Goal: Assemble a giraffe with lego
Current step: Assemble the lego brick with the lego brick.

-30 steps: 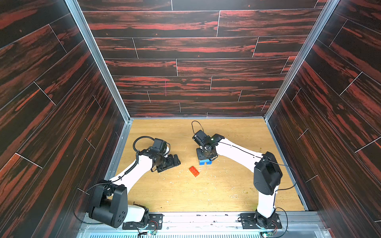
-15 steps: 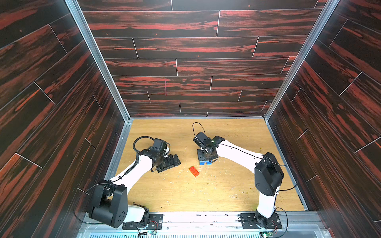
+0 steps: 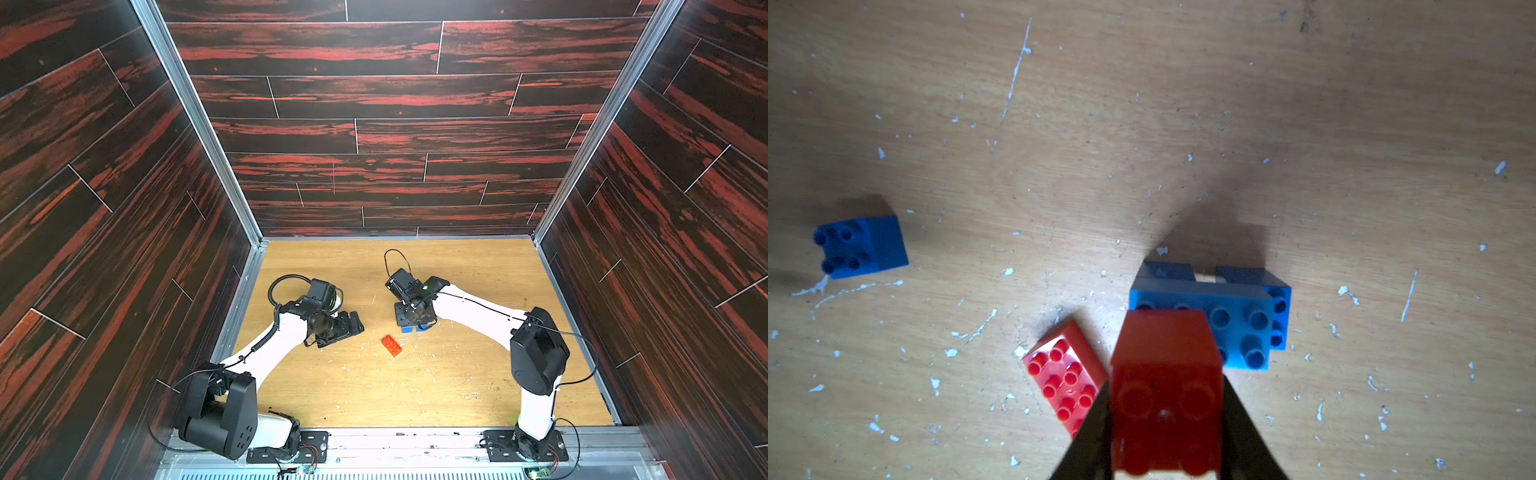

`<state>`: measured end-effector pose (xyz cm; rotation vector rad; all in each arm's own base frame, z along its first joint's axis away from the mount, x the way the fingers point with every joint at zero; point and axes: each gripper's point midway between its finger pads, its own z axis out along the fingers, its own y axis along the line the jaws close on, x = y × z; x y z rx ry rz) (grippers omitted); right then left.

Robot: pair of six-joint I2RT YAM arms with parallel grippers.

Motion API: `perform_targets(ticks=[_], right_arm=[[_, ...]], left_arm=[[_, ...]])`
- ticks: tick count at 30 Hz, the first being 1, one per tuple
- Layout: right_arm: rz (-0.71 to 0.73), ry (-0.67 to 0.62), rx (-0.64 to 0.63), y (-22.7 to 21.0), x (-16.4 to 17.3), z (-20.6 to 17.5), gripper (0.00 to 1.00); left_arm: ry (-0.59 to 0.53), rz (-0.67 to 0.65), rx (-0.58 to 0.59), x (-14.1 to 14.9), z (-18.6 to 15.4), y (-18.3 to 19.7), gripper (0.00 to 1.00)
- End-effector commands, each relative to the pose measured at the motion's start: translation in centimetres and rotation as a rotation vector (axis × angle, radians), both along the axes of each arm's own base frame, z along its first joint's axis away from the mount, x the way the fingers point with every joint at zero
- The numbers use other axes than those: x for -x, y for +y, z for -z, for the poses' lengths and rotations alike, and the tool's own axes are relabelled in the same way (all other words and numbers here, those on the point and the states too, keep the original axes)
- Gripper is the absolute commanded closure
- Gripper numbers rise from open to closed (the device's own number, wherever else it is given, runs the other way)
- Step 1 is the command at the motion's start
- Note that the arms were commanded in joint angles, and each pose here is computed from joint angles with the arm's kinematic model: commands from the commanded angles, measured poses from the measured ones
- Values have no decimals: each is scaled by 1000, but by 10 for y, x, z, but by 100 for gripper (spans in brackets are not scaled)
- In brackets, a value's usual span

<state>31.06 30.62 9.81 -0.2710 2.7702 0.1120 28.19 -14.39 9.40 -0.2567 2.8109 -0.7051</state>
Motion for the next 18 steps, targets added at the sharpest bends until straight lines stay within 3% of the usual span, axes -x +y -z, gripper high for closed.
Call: perform_targets(ticks=[1,18], right_arm=[[16,5,24,-1,0,7,100],[31,23,32,-2,-4,12,100]], left_arm=[[-5,8,-1,1,-4,1,4],[-6,7,-2,1,-4,2,4]])
